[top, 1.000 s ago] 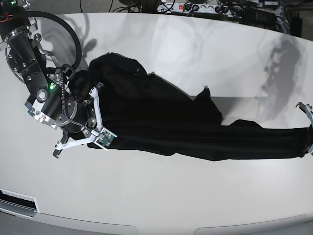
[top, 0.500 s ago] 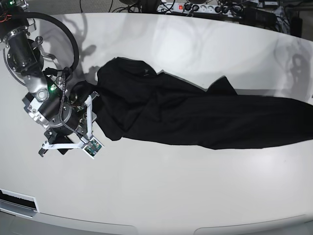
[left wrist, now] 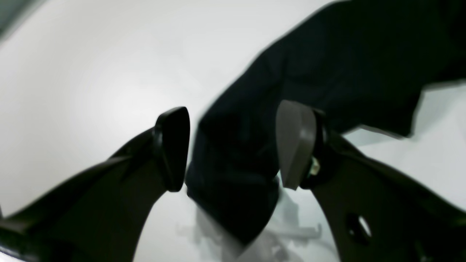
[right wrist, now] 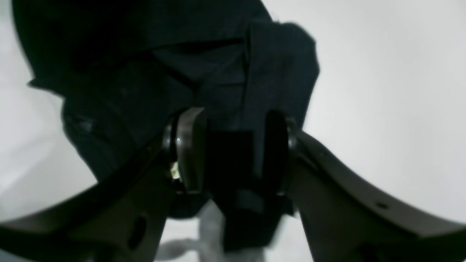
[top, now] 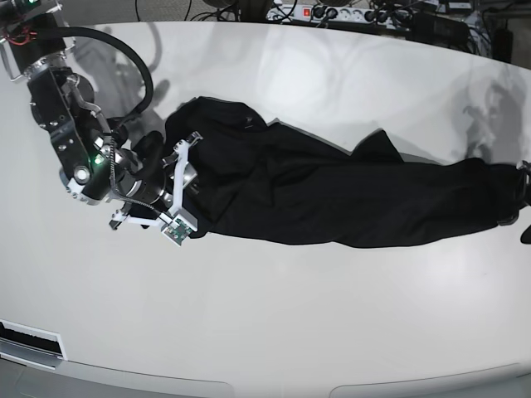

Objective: Layout the t-shirt on the table in an organized manner, then fold the t-shirt properly
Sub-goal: 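Grasp the shirt edge with the right gripper and reach the left gripper in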

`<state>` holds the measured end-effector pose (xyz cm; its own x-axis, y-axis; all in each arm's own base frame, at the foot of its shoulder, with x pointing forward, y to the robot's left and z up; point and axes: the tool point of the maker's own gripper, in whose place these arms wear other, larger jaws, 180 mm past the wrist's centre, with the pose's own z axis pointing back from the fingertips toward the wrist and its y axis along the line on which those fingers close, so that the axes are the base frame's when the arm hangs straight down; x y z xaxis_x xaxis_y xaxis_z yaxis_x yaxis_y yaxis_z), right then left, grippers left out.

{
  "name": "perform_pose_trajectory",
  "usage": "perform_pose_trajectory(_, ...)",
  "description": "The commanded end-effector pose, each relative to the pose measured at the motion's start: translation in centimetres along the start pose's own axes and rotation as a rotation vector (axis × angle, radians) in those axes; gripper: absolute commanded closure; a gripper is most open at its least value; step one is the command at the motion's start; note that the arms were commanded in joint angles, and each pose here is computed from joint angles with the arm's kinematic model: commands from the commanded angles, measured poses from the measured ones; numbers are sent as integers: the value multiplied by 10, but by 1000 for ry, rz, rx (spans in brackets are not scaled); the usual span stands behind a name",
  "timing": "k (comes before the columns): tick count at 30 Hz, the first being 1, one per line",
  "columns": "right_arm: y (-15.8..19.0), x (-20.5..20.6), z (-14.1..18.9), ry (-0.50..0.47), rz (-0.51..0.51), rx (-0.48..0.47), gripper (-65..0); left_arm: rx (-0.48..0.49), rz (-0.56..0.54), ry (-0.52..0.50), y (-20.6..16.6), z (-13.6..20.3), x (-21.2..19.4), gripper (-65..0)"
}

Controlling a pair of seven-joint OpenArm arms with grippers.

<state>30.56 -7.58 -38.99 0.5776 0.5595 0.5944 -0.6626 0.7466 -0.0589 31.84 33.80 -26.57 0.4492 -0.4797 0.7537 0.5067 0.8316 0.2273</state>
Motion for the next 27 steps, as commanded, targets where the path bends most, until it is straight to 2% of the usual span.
perform_pose_trajectory(1, -5, 10, -1, -31, 3, -16, -290, 27, -31, -40, 13, 7, 19, -381)
perform_pose_trajectory(4, -12, 1, -15, 17, -8, -91, -289, 36, -33, -61, 17, 8, 28, -381)
perform_pose_trajectory(8, -20, 8, -18, 5, -35, -179, -289, 14, 37, -138, 18, 10, 50, -381)
perform_pose_trajectory(13, -42, 8, -13, 12, -60, -322, -289, -36, 109, -136, 13, 10, 55, -381)
perform_pose_trajectory(18, -42, 17, -13, -36, -59, -322, -289, -146, 131, -195, -15, 4, 59, -381)
perform_pose_trajectory(27, -53, 43, -9, -85, -69, -351, -289, -220, 271, -244, -54, -21, 48, -375)
